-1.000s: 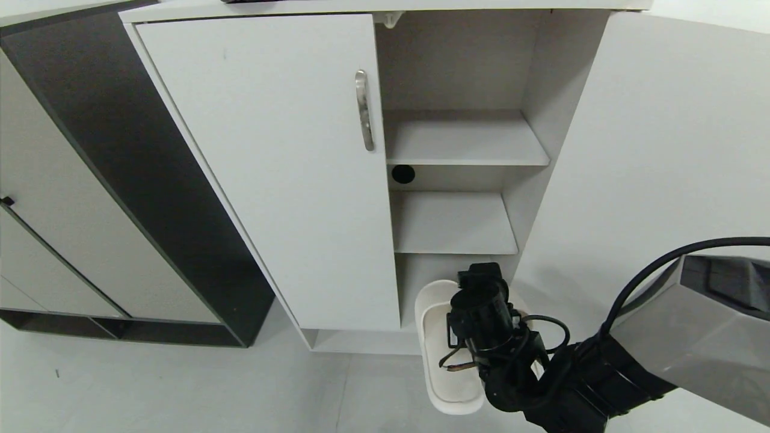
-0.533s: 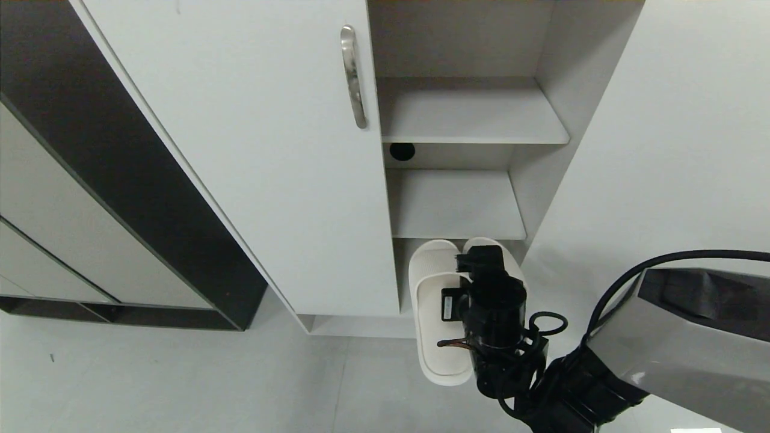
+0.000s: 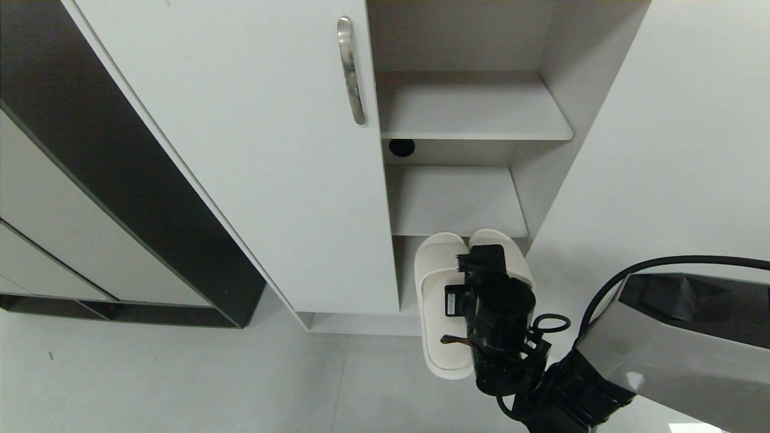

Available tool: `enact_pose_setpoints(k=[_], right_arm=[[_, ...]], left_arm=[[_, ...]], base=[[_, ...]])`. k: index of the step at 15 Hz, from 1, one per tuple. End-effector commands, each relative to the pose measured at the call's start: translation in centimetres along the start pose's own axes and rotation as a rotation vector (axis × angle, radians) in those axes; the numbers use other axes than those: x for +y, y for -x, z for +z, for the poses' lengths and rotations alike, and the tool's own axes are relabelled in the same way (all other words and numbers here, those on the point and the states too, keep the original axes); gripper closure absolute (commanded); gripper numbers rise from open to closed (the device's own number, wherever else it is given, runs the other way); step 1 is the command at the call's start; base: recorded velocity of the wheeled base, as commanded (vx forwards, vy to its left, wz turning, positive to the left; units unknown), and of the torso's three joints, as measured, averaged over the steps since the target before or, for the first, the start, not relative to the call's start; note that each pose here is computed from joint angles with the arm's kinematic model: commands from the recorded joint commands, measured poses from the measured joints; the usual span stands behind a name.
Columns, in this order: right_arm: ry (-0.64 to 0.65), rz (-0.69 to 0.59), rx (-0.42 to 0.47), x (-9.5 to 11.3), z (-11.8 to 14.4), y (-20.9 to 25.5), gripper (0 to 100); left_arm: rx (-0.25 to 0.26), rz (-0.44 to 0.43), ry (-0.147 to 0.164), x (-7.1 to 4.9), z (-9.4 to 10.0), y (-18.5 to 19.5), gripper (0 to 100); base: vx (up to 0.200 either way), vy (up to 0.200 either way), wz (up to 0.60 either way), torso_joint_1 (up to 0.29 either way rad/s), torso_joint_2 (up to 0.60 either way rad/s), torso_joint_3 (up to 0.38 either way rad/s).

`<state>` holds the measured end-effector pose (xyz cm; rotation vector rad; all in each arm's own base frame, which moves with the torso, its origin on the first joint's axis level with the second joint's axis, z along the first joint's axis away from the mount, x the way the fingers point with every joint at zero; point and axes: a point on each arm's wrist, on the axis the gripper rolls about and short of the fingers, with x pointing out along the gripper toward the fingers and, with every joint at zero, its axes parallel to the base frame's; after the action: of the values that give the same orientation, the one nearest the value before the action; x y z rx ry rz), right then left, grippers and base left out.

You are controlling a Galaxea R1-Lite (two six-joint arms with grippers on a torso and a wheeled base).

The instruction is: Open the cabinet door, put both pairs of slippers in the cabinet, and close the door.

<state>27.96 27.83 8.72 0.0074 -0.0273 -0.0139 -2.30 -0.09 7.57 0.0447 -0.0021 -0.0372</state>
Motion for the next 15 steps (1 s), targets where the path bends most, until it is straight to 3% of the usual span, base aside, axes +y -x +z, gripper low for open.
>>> enact_pose_setpoints(k=[1,5,15], right_arm=[[-0.005,-0.003,-0.008,-0.06,0.12,-0.05,100],[0.004,-0.003,-0.002,-0.21,-0.04,0.09,100],[0.005,-0.001,-0.03,-0.2,0.24,0.24,100]], left_arm=[[0.001,0.0,0.0,0.0,0.0,-0.01,100],[0.001,0.0,0.002,0.0,0.0,-0.01,100],[0.001,0.0,0.002,0.0,0.0,-0.01,100]], base=[[0.0,0.0,0.0,0.0,0.0,0.0],[0.0,0.0,0.0,0.0,0.0,0.0],[0.18,0.0,0.0,0.002,0.0,0.003]])
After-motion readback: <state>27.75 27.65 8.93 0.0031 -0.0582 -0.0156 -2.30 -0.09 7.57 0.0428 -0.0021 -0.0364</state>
